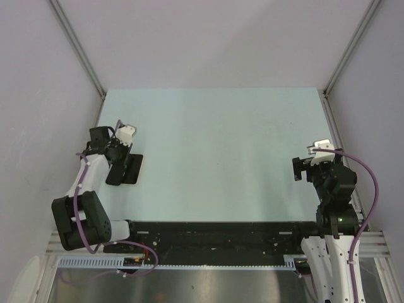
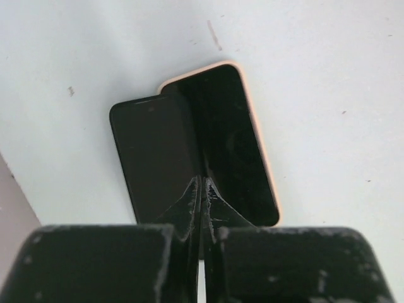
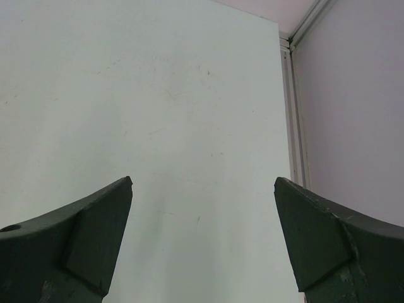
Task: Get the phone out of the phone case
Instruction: Adjust the phone at the center of the board.
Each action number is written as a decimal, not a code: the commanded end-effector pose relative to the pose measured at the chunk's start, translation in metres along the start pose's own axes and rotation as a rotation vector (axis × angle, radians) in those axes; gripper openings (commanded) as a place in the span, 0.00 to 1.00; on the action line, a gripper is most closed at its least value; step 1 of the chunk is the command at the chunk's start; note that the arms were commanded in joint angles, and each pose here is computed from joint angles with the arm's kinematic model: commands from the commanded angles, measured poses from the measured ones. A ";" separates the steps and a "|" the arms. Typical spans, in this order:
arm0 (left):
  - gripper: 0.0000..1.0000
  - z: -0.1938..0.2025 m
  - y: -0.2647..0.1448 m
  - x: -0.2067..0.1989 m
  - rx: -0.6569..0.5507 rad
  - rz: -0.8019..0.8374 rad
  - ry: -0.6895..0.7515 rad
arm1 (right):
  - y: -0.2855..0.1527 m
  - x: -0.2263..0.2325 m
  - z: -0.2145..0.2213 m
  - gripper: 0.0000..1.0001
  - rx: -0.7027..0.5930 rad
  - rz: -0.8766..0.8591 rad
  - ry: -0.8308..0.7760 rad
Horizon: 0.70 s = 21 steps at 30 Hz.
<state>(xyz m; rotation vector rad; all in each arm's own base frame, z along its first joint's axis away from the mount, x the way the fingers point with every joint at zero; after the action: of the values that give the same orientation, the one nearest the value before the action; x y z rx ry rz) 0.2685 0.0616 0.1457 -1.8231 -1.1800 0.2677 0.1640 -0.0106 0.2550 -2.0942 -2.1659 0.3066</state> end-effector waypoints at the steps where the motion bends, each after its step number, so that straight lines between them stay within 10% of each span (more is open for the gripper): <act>1: 0.00 -0.021 -0.009 -0.002 -0.046 -0.015 0.024 | 0.000 0.001 -0.004 1.00 -0.024 -0.009 -0.013; 5: 0.21 -0.019 -0.010 0.005 -0.042 -0.030 0.002 | -0.001 0.001 -0.004 1.00 -0.027 -0.009 -0.016; 9: 0.76 -0.020 -0.019 0.016 -0.083 -0.048 -0.027 | 0.000 0.001 -0.004 1.00 -0.023 -0.012 -0.016; 11: 0.88 -0.016 -0.022 0.025 -0.086 -0.064 -0.045 | -0.001 0.001 -0.003 1.00 -0.021 -0.012 -0.017; 21: 1.00 0.017 0.006 0.033 -0.038 0.125 -0.095 | -0.001 0.001 -0.004 1.00 -0.026 -0.009 -0.016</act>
<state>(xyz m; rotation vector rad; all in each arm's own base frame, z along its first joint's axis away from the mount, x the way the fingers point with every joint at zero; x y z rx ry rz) 0.2790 0.1011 0.1523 -1.8383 -1.2676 0.3637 0.1639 -0.0109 0.2544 -2.0949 -2.1694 0.3168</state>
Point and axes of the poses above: each gripper's point midway between its finger pads, its own y axis out along the fingers, its own x axis along the line the jaws close on, z = x × y, the point moved 7 cm from there along -y, back along the fingers, and after that the axes turned 14 degrees about y, right-handed, at the moved point
